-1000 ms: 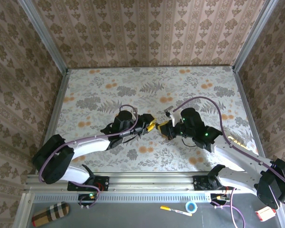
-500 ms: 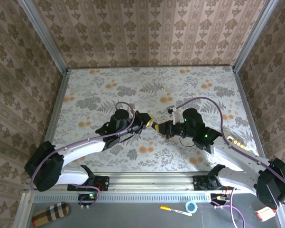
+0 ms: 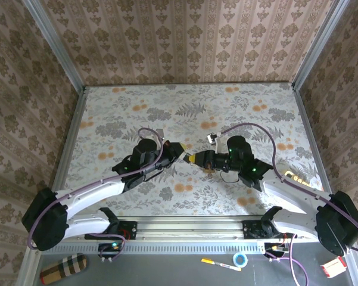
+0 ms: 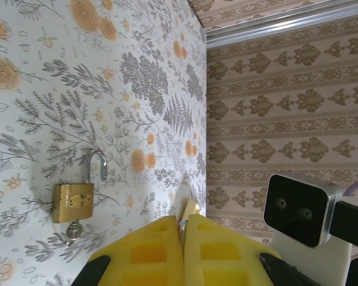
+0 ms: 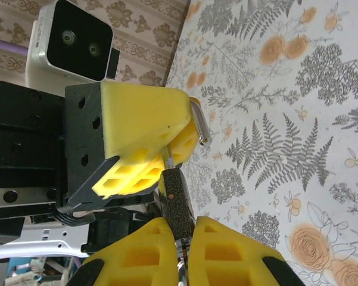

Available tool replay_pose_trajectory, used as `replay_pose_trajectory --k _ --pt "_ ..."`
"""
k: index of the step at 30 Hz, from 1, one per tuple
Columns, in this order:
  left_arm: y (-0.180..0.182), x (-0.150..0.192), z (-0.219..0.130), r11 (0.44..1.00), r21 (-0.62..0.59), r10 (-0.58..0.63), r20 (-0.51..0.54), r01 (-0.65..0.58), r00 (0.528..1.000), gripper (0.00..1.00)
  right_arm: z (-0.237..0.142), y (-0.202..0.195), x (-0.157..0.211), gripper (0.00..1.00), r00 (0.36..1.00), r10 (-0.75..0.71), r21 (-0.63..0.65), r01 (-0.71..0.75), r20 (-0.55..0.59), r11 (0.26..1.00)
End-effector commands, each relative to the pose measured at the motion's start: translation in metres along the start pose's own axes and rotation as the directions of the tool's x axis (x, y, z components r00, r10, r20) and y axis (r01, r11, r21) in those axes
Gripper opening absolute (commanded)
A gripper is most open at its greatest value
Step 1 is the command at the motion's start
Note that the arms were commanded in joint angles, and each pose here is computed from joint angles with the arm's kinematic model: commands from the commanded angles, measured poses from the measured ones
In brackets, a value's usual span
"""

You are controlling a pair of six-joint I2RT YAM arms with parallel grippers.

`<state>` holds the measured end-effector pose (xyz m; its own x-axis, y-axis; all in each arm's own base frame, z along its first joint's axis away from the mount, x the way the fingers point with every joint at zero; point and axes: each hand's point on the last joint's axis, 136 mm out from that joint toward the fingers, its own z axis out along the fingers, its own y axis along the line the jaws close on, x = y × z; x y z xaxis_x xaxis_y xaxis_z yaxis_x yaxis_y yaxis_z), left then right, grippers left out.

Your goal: Unlock with the key

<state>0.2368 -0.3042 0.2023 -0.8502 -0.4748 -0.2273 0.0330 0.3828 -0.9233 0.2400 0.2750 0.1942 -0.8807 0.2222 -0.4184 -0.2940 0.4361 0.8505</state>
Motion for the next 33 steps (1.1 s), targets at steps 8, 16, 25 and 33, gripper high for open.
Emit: replay_pose_trajectory --k 8,16,25,33 --pt "0.048 -0.006 -0.014 0.982 -0.159 0.109 0.018 -0.105 0.994 0.00 -0.007 -0.049 0.000 0.39 0.992 0.126 0.239 -0.128 0.022 0.963" --pt "0.081 0.000 -0.019 0.947 -0.243 0.200 -0.071 -0.211 0.977 0.00 -0.018 -0.064 -0.001 0.57 0.993 0.118 0.311 -0.119 0.022 0.943" --pt "0.082 0.009 0.004 0.932 -0.132 0.320 -0.143 -0.338 0.937 0.00 -0.037 -0.072 -0.006 0.63 0.997 0.075 0.367 -0.081 0.031 0.927" --pt "0.086 0.019 0.041 0.924 -0.075 0.351 -0.226 -0.375 0.909 0.00 -0.048 -0.083 -0.006 0.64 0.997 0.062 0.402 -0.074 0.043 0.913"
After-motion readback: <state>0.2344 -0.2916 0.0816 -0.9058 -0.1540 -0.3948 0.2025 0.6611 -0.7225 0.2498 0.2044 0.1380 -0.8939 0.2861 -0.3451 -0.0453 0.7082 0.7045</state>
